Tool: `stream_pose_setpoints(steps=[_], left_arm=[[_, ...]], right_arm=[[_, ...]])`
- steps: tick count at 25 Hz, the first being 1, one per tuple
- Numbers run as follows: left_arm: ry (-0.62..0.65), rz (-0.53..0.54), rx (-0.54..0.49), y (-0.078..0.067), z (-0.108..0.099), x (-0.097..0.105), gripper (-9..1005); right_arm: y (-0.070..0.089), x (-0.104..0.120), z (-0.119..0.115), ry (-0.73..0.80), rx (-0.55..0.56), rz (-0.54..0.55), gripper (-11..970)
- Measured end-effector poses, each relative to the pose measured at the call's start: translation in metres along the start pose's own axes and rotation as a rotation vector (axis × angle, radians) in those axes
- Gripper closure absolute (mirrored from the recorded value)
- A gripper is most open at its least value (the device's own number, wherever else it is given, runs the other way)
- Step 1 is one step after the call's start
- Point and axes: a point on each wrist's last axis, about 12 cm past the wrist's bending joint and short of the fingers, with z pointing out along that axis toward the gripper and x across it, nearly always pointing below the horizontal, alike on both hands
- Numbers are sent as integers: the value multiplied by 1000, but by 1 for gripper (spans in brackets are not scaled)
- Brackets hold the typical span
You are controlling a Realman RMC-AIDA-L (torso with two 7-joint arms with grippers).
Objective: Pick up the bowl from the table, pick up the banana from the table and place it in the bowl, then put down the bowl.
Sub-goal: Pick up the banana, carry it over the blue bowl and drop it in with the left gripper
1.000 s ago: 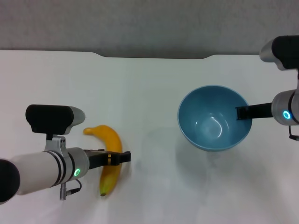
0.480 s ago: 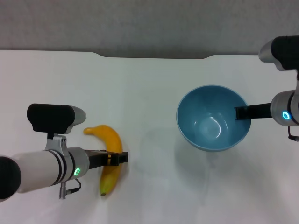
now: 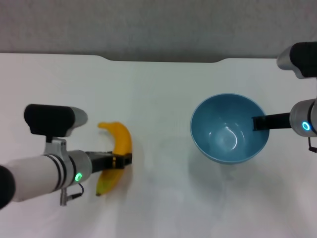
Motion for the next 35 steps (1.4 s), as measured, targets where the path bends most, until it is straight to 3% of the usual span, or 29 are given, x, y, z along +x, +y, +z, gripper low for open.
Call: stream_pose_setpoints(steps=[6,11,18,29,35], left_arm=[[-167,3,-8,9,-37,-21,481],[-255,60,44,-4,-67,-37,481],[-277,149,174,-37,-70,-47,480],[-423,276,358,-85,-81,-64,480],[-464,325,351,-94,-70,-64,480]], right_arm=[[0,2,2,0,2,-3,927],[2,7,10,6,-1,-17,926],[23,9,22,17,-48,-62,926],[51,3,29,-1,-123,-97,927],[68,3,27,-12,-165,-134,926]])
